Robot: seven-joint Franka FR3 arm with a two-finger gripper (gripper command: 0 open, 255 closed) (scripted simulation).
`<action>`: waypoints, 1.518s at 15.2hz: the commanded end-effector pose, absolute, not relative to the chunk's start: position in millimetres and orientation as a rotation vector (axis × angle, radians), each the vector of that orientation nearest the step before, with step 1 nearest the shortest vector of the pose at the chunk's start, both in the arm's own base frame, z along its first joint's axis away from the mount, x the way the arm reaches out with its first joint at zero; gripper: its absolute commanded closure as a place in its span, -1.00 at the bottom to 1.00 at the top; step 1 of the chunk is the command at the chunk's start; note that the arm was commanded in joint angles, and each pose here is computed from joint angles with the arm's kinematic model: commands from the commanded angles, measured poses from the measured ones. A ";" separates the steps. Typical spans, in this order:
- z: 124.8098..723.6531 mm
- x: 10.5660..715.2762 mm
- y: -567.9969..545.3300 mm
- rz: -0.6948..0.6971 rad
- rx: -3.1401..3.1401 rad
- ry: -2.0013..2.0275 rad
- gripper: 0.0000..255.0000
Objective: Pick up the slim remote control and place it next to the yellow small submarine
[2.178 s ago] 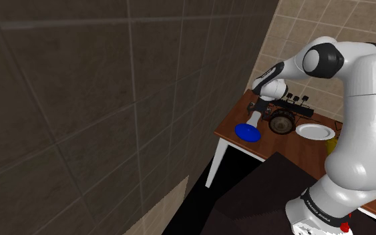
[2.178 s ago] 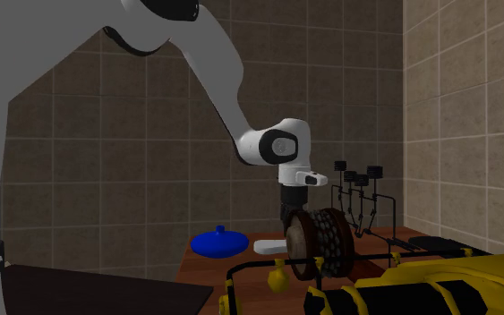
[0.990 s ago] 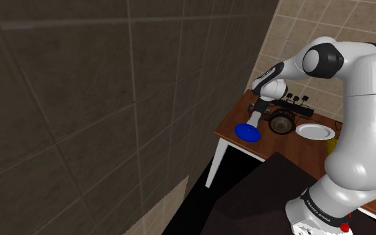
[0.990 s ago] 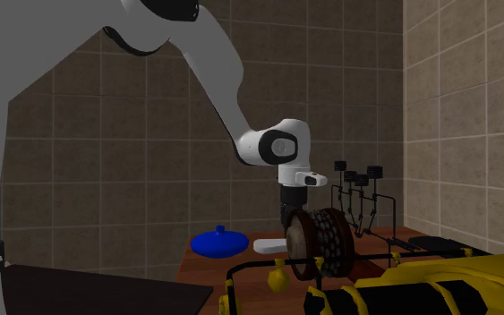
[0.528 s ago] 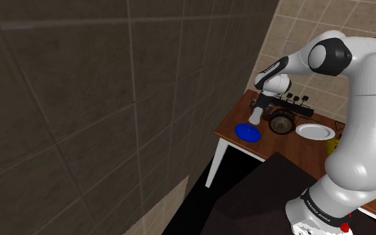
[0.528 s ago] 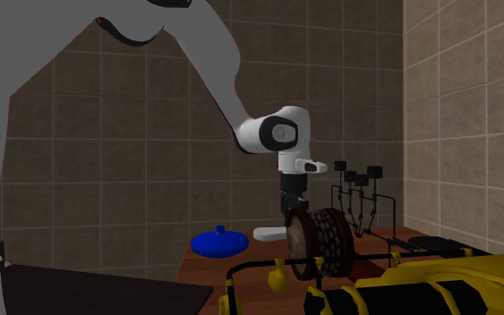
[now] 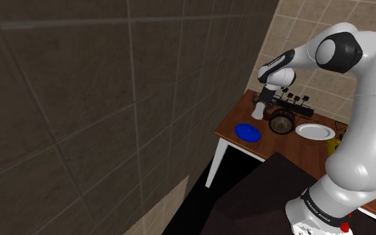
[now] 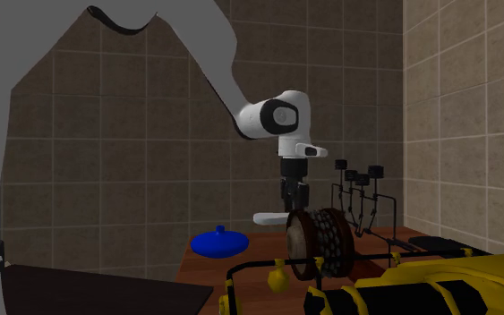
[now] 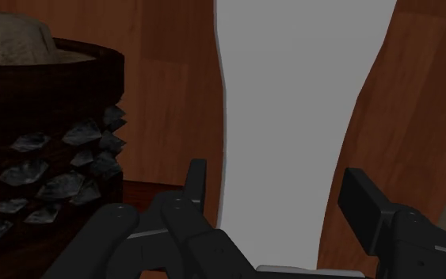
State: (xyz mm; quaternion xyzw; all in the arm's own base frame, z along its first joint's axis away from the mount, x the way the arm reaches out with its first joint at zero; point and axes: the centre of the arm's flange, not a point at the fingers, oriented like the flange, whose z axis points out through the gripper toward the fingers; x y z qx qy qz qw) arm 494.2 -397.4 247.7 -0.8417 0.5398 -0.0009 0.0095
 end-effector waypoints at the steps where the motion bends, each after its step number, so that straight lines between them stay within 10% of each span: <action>1: 258.8 495.5 -396.6 -0.004 -2.629 1.685 1.00; 23: 375.0 495.5 -396.6 -0.004 -2.629 1.685 1.00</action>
